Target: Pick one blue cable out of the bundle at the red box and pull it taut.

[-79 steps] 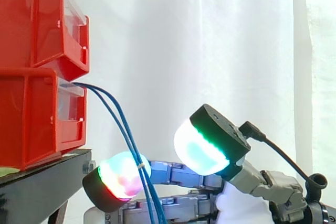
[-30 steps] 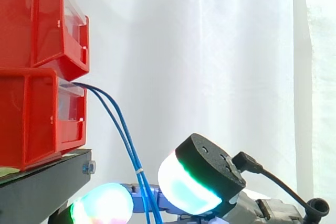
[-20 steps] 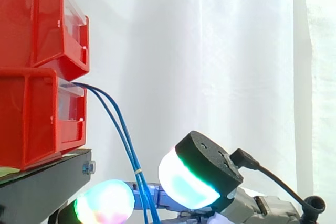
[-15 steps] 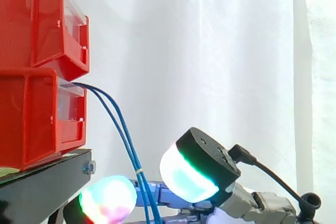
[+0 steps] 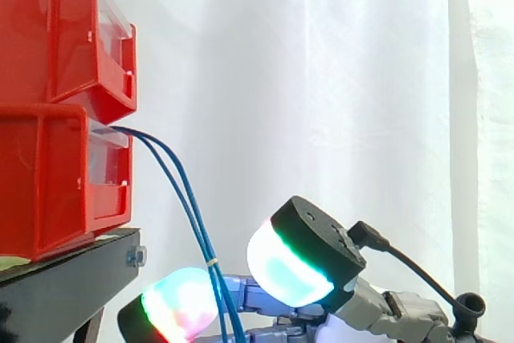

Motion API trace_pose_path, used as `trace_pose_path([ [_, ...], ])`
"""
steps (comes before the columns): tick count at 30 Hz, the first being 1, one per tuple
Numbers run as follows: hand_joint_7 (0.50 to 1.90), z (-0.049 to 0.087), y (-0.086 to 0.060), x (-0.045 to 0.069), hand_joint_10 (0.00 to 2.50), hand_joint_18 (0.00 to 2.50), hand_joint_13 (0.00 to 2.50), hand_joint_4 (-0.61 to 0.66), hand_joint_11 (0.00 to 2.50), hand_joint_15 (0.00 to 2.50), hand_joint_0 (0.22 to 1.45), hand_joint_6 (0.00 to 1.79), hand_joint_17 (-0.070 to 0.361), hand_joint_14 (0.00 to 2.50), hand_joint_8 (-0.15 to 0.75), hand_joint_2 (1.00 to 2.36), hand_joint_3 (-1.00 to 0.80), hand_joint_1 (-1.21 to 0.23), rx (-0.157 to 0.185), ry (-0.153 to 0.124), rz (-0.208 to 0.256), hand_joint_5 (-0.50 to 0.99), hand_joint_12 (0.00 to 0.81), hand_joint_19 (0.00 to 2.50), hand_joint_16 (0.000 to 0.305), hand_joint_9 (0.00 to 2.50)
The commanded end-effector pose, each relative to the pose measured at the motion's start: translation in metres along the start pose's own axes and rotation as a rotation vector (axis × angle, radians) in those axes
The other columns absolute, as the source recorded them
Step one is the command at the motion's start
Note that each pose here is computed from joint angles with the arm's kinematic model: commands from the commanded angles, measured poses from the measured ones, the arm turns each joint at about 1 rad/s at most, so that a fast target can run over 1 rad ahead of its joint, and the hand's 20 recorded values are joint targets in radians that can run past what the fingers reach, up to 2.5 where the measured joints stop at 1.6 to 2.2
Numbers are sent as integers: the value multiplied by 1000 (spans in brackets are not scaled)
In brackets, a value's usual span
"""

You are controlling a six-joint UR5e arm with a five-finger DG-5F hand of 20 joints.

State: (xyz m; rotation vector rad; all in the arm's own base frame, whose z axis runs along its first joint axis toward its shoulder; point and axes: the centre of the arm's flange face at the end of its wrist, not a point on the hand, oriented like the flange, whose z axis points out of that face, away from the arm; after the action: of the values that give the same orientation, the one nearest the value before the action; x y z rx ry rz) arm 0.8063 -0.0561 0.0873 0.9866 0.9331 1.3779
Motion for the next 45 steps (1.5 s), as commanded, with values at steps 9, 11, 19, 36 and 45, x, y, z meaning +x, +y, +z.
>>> trace_pose_path([
  [9, 996, 0, 0, -1, 4, 426, 443, 188, 168, 163, 630, 674, 119, 6, 326, 1010, -348, -712, 0, -1, 0, -146, 362, 284, 53, 557],
  [11, 973, 0, 0, -1, 4, 426, 443, 180, 176, 163, 633, 692, 119, 6, 325, 1011, -336, -711, 0, -1, 0, -150, 362, 279, 53, 556],
  [19, 857, 0, 1, -1, 4, 430, 443, 178, 202, 167, 636, 782, 119, 6, 320, 1012, -315, -716, -1, -1, 1, -182, 364, 280, 53, 543],
  [36, 774, 10, 8, -1, 5, 428, 440, 206, 236, 176, 601, 868, 121, 6, 323, 1010, -329, -727, -24, 2, 9, -199, 368, 289, 54, 537],
  [45, 842, 12, 10, 0, 5, 409, 430, 204, 232, 186, 569, 765, 123, 7, 332, 1003, -455, -714, -23, 5, 9, -172, 375, 305, 55, 543],
])
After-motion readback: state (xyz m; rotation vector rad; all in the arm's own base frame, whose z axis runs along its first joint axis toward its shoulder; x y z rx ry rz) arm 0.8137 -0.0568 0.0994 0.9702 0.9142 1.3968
